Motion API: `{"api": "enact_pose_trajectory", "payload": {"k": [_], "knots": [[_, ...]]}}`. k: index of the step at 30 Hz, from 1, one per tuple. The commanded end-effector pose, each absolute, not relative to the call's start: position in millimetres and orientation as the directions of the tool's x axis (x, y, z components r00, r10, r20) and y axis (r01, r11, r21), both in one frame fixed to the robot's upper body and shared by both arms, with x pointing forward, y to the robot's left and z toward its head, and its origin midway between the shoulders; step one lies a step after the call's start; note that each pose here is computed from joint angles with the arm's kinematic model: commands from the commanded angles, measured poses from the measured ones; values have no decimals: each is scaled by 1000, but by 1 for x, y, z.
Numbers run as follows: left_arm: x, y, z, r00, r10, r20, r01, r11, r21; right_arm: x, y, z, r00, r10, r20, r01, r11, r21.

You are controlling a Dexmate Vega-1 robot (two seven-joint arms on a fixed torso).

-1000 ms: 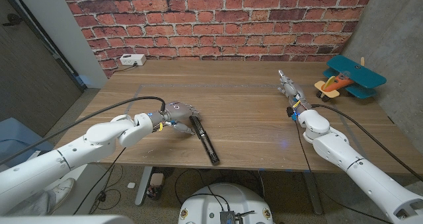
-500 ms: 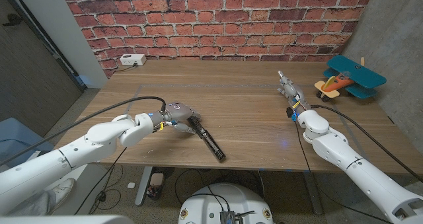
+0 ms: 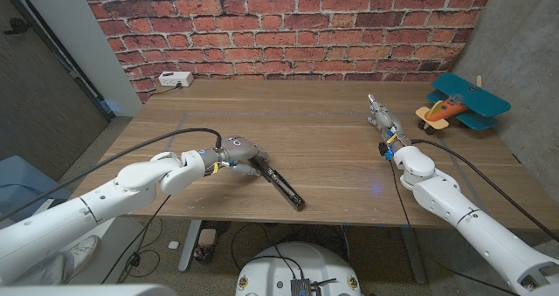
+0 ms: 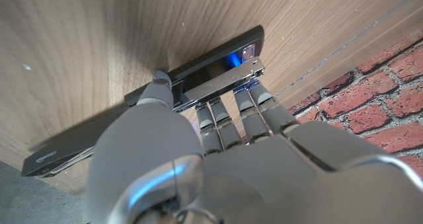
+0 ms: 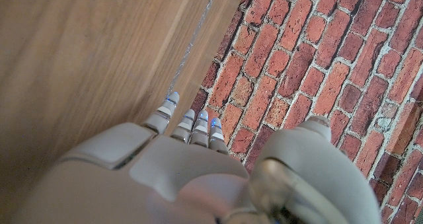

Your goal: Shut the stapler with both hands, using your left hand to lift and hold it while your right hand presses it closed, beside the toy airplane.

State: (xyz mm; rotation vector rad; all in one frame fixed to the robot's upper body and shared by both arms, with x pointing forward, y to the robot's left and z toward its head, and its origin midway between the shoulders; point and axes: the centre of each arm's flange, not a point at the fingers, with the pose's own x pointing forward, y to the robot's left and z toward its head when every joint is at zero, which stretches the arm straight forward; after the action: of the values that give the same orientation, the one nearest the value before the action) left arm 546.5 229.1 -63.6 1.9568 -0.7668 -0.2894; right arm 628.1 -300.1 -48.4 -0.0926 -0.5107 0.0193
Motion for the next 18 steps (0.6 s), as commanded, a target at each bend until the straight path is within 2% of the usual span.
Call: {"api": "enact_pose_trajectory", "payload": {"k": [1, 18], "knots": [[546, 229, -67, 776, -619, 119, -382, -312, 870, 628, -300, -48, 871, 44, 489, 2, 996, -94], [546, 229, -70, 783, -608, 132, -376, -293, 879, 627, -300, -50, 874, 42, 483, 4, 995, -95]]}}
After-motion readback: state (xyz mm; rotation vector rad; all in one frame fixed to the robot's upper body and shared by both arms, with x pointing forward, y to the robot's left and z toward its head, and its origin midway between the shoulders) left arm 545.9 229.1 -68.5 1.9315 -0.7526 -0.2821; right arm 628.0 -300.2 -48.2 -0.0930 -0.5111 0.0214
